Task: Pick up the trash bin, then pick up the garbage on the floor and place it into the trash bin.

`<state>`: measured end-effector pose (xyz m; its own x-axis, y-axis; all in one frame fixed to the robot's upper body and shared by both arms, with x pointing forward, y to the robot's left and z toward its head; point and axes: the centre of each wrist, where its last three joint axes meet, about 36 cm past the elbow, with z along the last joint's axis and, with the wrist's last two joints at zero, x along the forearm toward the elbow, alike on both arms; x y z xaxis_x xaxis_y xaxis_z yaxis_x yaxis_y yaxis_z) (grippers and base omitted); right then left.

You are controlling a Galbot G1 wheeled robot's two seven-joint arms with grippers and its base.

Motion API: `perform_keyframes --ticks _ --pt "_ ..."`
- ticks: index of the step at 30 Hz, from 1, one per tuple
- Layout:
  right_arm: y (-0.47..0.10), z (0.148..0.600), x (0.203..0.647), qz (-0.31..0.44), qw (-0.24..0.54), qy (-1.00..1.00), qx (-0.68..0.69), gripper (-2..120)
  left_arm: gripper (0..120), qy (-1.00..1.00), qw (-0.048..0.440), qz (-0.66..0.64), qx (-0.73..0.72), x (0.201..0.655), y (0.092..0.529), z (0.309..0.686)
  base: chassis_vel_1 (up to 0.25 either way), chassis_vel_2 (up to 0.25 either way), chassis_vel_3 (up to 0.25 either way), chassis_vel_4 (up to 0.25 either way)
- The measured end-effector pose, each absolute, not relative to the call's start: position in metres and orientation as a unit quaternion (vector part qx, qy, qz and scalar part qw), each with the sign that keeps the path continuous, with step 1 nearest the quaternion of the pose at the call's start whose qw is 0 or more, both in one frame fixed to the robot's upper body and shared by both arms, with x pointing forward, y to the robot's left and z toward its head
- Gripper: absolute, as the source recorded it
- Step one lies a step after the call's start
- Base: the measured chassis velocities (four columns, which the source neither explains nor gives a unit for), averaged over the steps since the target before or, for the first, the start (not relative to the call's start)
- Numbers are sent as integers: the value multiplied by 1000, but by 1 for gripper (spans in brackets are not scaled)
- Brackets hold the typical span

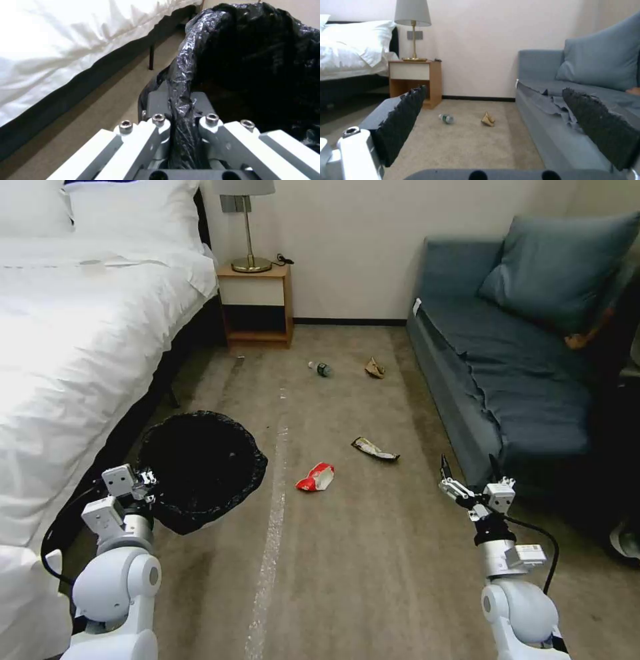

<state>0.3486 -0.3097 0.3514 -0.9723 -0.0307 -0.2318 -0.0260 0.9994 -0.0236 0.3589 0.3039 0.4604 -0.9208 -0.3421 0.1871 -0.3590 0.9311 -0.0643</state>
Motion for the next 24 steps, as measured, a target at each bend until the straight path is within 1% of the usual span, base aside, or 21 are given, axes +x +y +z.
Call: perform_keyframes --ticks 11,24 --pt "-310 350 349 -11 118 993 -16 100 5 -979 85 48 179 360 304 461 -79 71 83 -70" --pt "-308 349 347 -11 117 993 -17 100 5 -979 86 47 179 358 304 460 -105 99 107 -110"
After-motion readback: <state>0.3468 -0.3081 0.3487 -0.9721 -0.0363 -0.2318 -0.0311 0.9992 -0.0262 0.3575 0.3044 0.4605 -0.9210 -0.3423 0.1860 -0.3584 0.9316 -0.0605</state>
